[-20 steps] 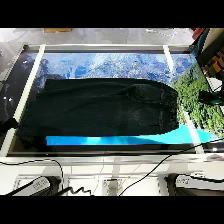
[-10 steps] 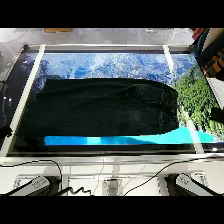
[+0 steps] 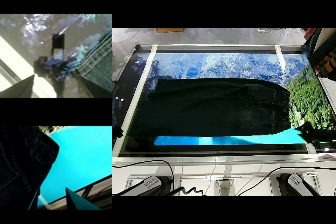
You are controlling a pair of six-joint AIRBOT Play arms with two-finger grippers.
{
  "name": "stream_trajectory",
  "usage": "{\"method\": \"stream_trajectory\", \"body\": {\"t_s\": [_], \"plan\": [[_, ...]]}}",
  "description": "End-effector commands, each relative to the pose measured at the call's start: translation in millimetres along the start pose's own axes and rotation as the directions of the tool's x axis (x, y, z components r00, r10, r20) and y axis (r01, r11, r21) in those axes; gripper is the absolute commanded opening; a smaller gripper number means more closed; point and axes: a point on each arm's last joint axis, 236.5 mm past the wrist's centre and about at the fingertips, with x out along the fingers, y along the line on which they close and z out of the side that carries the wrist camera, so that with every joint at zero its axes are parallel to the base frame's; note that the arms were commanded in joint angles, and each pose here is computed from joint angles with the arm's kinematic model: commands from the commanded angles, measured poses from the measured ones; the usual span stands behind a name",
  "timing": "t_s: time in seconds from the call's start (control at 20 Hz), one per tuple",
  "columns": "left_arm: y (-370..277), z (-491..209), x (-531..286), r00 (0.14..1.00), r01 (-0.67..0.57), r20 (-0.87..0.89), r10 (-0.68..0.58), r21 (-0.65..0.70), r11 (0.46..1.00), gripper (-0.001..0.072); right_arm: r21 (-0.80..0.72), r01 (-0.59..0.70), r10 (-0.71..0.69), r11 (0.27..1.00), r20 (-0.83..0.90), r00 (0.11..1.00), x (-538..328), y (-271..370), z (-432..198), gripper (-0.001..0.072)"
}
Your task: Fold the clothes and pants, and hang the long-sleeved shirts on hangers.
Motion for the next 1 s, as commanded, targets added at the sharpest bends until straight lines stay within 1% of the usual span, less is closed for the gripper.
{"method": "stream_trajectory", "body": {"t_s": [0.0,0.1,0.15,0.2,0.3,0.35,0.45,0.5,0.55,0.6,0.65,0.7,0.75,0.8,0.85,0.9,0.95], "plan": [[-16.8,-3.5,1.6,0.997,0.071,-0.016,-0.073,-0.078,0.994,0.0710,0.122,-0.027,0.014,0.992,0.101,0.995,37.7,-0.3,-2.8,0.0387],[-28.9,-4.3,1.9,0.992,0.120,-0.019,-0.124,-0.131,0.984,0.0710,0.139,-0.036,0.015,0.990,0.154,0.988,47.4,2.8,4.1,0.0393],[-34.1,-5.2,2.6,0.989,0.141,-0.024,-0.146,-0.154,0.978,0.0709,0.143,-0.033,0.010,0.989,0.158,0.987,52.0,3.0,5.2,0.0469],[-38.9,-6.5,3.5,0.986,0.159,-0.029,-0.166,-0.175,0.972,0.0709,0.157,-0.039,0.014,0.987,0.155,0.988,57.1,4.2,5.5,0.0513],[-47.7,-9.7,5.5,0.978,0.190,-0.044,-0.204,-0.212,0.959,0.0710,0.170,-0.040,0.016,0.985,0.141,0.990,70.2,4.7,4.4,0.0508],[-52.6,-11.9,6.2,0.973,0.207,-0.053,-0.225,-0.232,0.951,0.0709,0.142,-0.038,0.018,0.989,0.140,0.990,75.6,6.1,4.5,0.0483],[-58.5,-15.3,6.6,0.966,0.225,-0.068,-0.250,-0.253,0.941,0.0708,0.075,-0.051,0.037,0.996,0.168,0.985,80.7,14.2,10.6,0.0474],[-58.7,-15.9,6.3,0.965,0.226,-0.071,-0.251,-0.252,0.941,0.0706,0.041,-0.050,0.042,0.998,0.190,0.981,80.1,16.6,16.0,0.0448],[-59.1,-17.0,6.2,0.965,0.227,-0.075,-0.252,-0.251,0.941,0.0706,0.032,-0.050,0.042,0.998,0.212,0.976,79.0,16.4,21.1,0.0441],[-59.8,-18.8,5.8,0.963,0.228,-0.083,-0.255,-0.251,0.941,0.0706,0.024,-0.039,0.033,0.999,0.227,0.973,78.3,14.4,24.6,0.0420],[-60.6,-21.5,5.3,0.961,0.229,-0.094,-0.259,-0.251,0.940,0.0706,0.023,-0.034,0.028,0.999,0.234,0.972,78.0,13.2,26.2,0.0326],[-61.4,-24.1,4.8,0.959,0.230,-0.105,-0.263,-0.252,0.940,0.0706,0.024,-0.034,0.027,0.999,0.235,0.972,77.9,13.1,26.5,0.0269],[-62.2,-26.8,4.3,0.957,0.231,-0.116,-0.267,-0.252,0.940,0.0706,0.021,-0.033,0.027,0.999,0.234,0.972,77.9,13.0,26.4,0.0241],[-63.2,-30.0,3.7,0.954,0.232,-0.130,-0.271,-0.252,0.939,0.0706,0.002,-0.030,0.029,1.000,0.234,0.972,77.9,13.4,26.2,0.0158],[-63.5,-32.2,3.1,0.951,0.234,-0.139,-0.275,-0.255,0.938,0.0705,-0.012,-0.031,0.033,0.999,0.226,0.973,78.3,14.4,24.5,0.0091],[-63.2,-35.0,2.4,0.948,0.235,-0.150,-0.280,-0.261,0.936,0.0705,-0.040,-0.033,0.041,0.999,0.214,0.976,78.8,16.4,21.5,0.0039],[-62.4,-38.6,1.5,0.945,0.234,-0.165,-0.283,-0.266,0.935,0.0704,-0.062,-0.037,0.049,0.997,0.205,0.978,78.4,18.9,19.0,0.0033]]}}
